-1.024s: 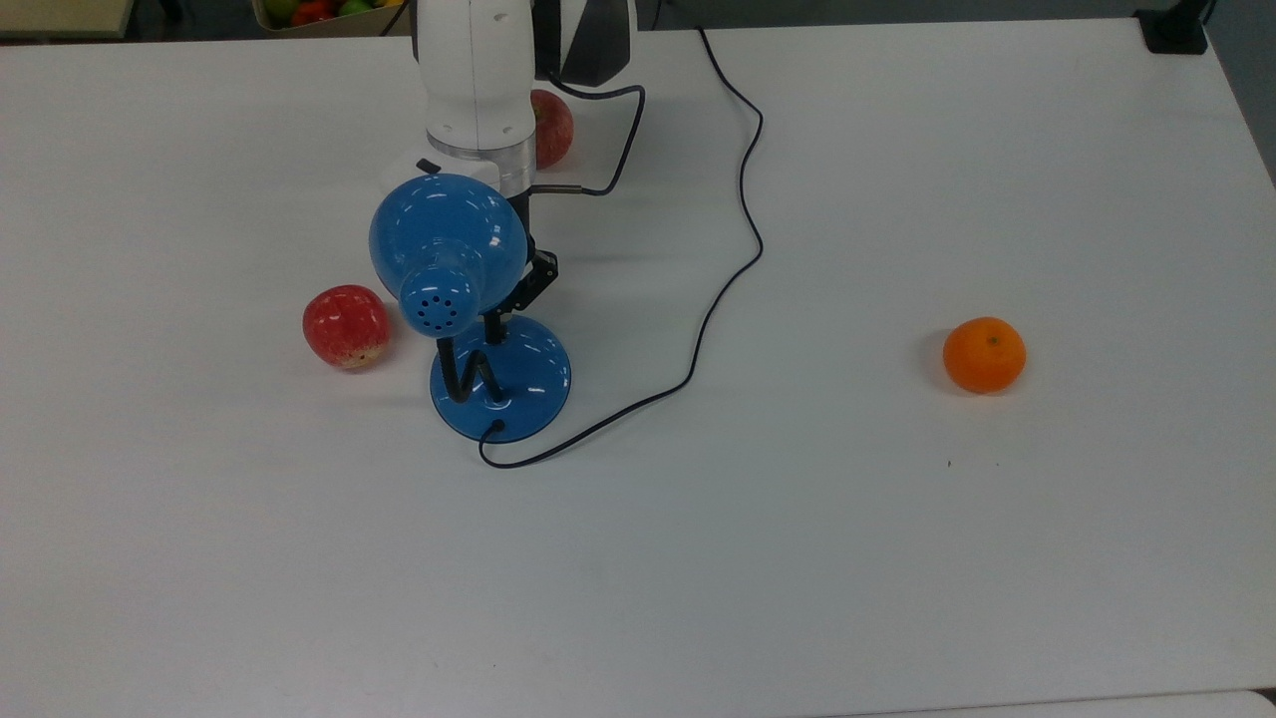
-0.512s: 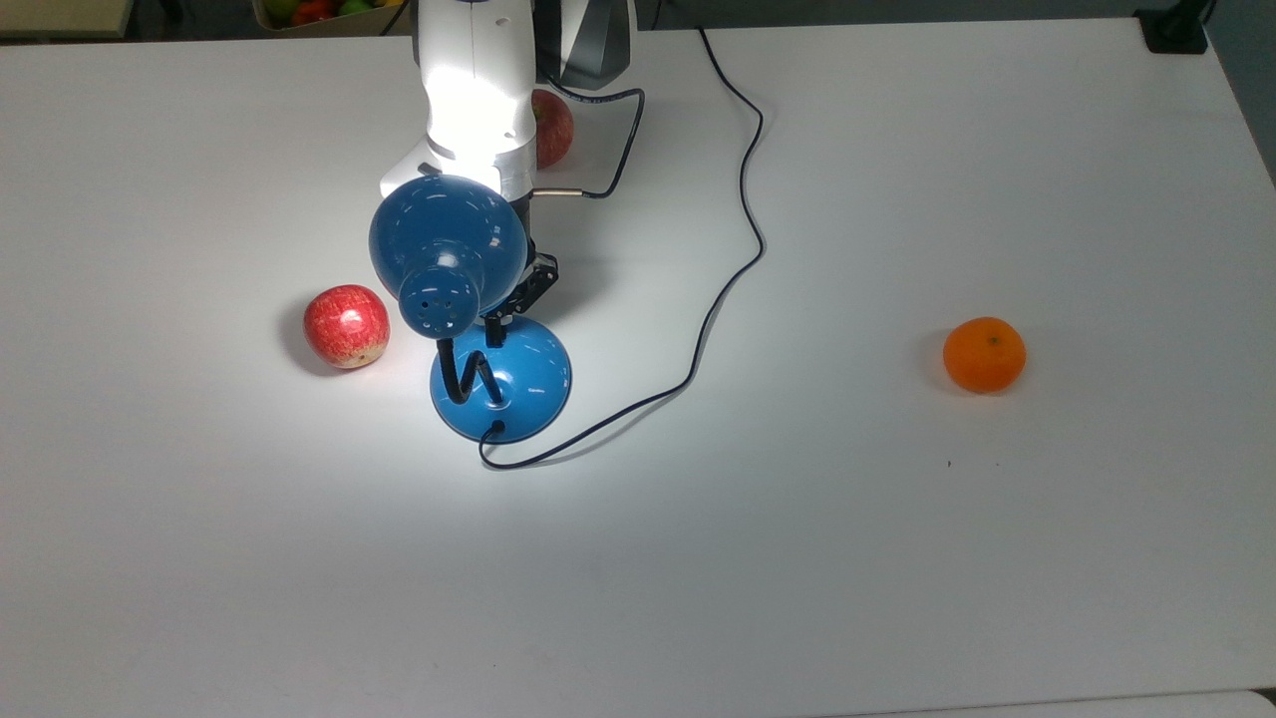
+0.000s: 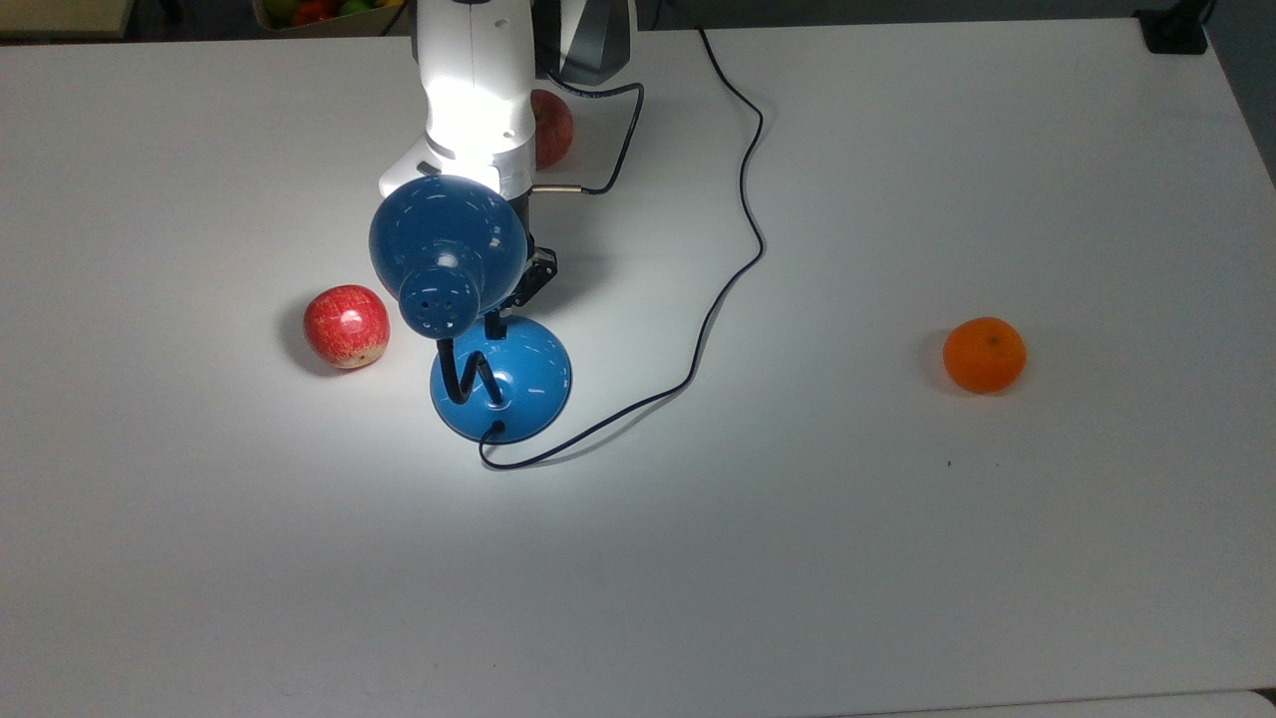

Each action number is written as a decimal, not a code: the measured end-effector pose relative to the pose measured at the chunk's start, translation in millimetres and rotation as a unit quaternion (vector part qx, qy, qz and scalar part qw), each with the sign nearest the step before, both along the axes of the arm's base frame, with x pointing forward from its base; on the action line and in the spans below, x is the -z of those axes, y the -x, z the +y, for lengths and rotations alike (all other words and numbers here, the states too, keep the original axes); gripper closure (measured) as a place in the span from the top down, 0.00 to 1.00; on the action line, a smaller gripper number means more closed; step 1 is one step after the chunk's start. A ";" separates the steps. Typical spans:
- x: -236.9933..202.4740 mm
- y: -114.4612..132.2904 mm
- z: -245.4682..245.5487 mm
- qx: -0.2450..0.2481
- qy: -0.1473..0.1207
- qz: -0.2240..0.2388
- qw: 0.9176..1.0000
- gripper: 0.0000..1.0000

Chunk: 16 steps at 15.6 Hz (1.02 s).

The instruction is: Turn on desk lamp

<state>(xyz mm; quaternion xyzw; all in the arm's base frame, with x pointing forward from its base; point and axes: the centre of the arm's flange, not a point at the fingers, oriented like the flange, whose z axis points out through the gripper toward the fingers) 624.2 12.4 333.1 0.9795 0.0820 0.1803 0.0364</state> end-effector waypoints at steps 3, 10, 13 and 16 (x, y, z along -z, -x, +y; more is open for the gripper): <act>-17.6 9.5 -2.9 0.008 0.009 0.048 0.999 0.01; -74.6 49.5 11.3 0.014 0.033 0.157 0.987 0.01; -122.6 60.4 13.2 0.021 0.041 0.183 0.982 0.01; -177.4 64.4 17.2 0.027 0.044 0.195 0.979 0.01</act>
